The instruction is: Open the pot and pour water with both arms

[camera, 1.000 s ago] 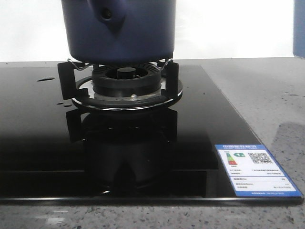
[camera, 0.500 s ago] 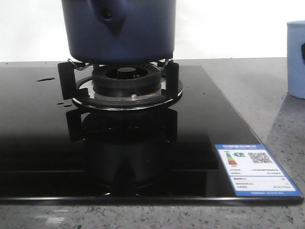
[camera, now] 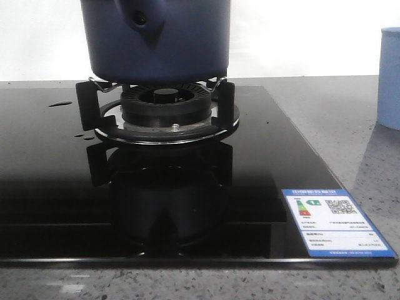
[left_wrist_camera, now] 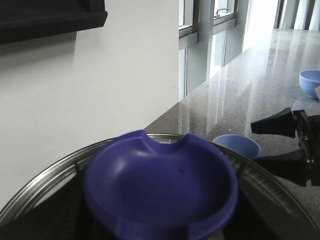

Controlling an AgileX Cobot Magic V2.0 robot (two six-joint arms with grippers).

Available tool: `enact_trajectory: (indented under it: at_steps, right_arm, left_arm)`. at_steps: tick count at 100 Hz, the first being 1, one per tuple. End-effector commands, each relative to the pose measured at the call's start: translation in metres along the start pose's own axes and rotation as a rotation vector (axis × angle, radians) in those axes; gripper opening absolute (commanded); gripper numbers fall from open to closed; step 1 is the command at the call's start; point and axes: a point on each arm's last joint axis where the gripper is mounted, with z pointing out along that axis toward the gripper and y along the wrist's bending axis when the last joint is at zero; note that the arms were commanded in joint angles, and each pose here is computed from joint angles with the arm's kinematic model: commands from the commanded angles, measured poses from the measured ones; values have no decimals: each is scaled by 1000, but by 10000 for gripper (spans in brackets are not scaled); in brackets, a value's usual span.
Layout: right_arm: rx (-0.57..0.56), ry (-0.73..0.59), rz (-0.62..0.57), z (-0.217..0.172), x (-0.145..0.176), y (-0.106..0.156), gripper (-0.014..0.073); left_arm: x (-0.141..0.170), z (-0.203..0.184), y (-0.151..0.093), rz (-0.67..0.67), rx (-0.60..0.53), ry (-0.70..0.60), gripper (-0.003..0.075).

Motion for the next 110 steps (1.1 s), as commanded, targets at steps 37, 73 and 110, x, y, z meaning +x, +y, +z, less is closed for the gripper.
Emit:
enact_trajectory:
  at_steps: [37,73,110]
  right_arm:
    - [97,-376,-58,-84,-61,10,652]
    - [121,-446,-6,-106,-67,13,-66]
    - [121,-446,-6,-106,-67,13,-66]
  left_arm:
    - [9,36,0,-34,54,-43,302]
    - [26,47,17,-57,-40,-3,302]
    - [42,58,27,-114,-53,20,302]
